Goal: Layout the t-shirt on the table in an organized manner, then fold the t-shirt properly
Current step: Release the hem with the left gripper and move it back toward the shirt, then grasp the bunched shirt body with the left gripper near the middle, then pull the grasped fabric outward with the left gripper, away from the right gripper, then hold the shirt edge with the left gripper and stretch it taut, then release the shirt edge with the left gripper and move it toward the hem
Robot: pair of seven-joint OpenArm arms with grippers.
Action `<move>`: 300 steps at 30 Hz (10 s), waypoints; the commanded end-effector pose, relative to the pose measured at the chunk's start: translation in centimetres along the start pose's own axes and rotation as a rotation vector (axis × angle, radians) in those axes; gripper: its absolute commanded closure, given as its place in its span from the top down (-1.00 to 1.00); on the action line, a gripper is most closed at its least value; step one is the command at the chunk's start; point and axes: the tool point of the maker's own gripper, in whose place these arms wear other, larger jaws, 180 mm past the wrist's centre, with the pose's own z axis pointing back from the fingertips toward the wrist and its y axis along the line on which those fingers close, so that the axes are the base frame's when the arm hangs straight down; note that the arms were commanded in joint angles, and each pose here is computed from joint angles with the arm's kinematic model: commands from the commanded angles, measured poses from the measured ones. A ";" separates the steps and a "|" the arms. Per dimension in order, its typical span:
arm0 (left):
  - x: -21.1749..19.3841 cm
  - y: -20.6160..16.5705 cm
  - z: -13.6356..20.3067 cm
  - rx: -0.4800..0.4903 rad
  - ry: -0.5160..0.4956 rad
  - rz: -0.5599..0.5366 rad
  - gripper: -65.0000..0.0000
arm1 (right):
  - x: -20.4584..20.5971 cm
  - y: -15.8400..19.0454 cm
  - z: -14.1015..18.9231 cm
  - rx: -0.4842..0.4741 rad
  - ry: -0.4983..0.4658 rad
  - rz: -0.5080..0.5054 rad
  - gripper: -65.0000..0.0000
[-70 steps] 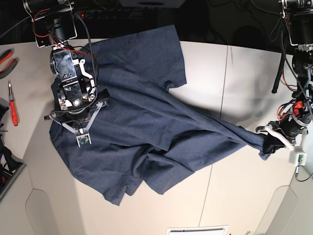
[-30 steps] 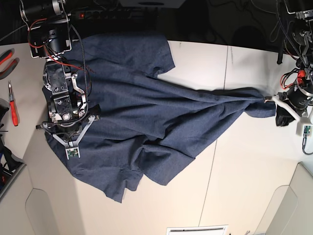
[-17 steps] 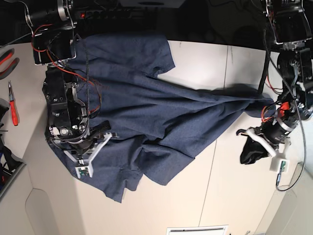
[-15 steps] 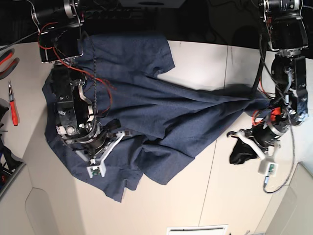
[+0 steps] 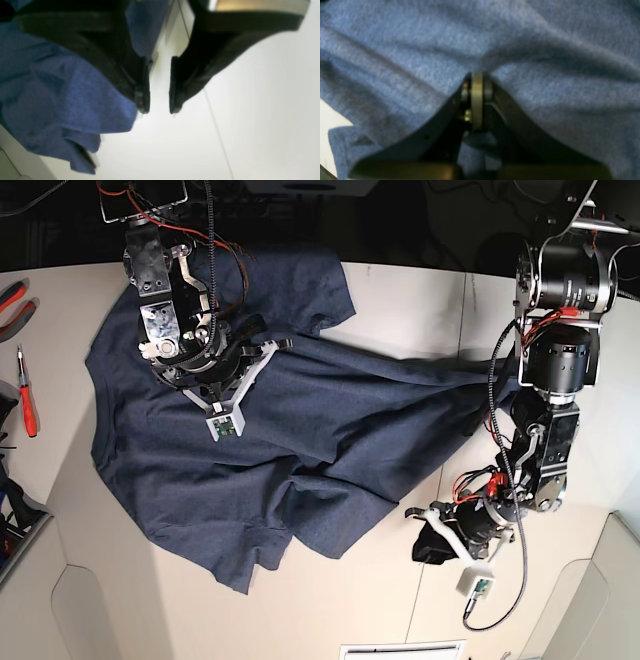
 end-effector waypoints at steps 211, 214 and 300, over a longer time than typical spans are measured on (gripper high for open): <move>-16.9 16.7 19.6 0.572 0.498 0.012 -1.00 | 8.7 -3.4 0.3 -0.070 -0.166 0.024 -1.00; -15.4 14.9 18.3 0.438 0.409 0.087 -1.00 | 8.7 -3.4 0.3 -0.070 -0.166 0.024 -1.00; -5.9 12.9 16.7 0.181 -0.116 0.465 -0.47 | 14.1 2.4 4.6 0.011 -0.378 0.025 -1.00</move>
